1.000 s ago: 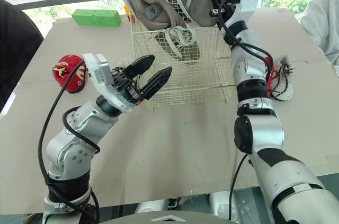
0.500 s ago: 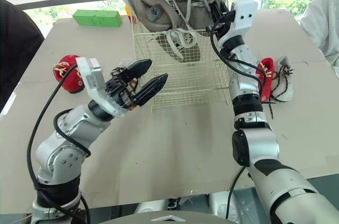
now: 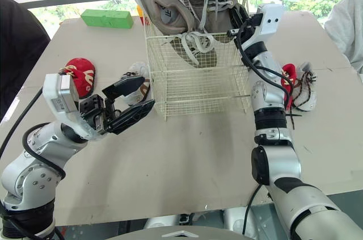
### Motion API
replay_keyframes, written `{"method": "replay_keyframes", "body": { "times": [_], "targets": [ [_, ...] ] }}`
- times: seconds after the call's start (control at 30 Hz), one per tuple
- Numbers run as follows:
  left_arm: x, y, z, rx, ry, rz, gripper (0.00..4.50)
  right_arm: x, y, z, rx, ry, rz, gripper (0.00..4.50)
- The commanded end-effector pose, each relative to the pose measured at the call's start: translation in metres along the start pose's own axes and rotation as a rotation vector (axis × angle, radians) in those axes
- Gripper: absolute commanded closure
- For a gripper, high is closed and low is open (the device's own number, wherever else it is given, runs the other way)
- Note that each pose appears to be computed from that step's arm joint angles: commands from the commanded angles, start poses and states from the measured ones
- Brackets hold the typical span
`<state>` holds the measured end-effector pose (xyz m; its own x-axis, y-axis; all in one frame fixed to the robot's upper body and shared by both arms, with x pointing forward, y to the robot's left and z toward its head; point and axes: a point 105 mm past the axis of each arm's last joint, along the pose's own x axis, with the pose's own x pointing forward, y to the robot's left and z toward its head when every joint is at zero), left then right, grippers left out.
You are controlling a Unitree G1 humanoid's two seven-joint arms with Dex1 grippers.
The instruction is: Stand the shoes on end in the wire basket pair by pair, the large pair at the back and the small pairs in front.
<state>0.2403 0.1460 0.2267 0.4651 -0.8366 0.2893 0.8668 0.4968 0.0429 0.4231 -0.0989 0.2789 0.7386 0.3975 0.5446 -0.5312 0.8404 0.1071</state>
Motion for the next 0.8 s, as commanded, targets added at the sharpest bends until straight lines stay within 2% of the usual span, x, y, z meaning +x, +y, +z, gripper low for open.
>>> {"method": "replay_keyframes", "body": {
  "times": [0.03,0.07,0.2,0.27,0.5,0.67,0.7,0.8],
  "targets": [
    [0.003,-0.002,0.007,0.041,-0.028,-0.016,0.0,-0.02,-0.002,-0.033,0.054,0.144,0.005,3.75],
    [0.004,-0.002,0.007,0.041,-0.03,-0.015,0.0,-0.022,-0.002,-0.033,0.046,0.158,0.009,3.36],
    [0.006,0.0,0.005,0.04,-0.032,-0.012,0.0,-0.033,0.0,-0.025,-0.067,0.227,0.054,1.35],
    [0.007,0.0,0.004,0.035,-0.033,-0.012,0.0,-0.038,-0.001,-0.018,-0.129,0.264,0.065,0.67],
    [0.009,0.003,-0.001,0.022,-0.033,-0.019,0.0,-0.057,-0.012,0.021,-0.346,0.338,0.136,0.67],
    [0.011,0.008,-0.003,0.021,-0.046,0.007,0.0,-0.08,0.001,0.053,-0.424,0.299,0.283,0.67],
    [0.012,0.012,-0.003,0.016,-0.059,0.031,0.0,-0.088,0.005,0.056,-0.407,0.305,0.323,0.25],
    [0.01,0.026,0.0,-0.01,-0.115,0.14,0.0,-0.112,0.021,0.062,-0.35,0.322,0.455,0.05]
  ]
}}
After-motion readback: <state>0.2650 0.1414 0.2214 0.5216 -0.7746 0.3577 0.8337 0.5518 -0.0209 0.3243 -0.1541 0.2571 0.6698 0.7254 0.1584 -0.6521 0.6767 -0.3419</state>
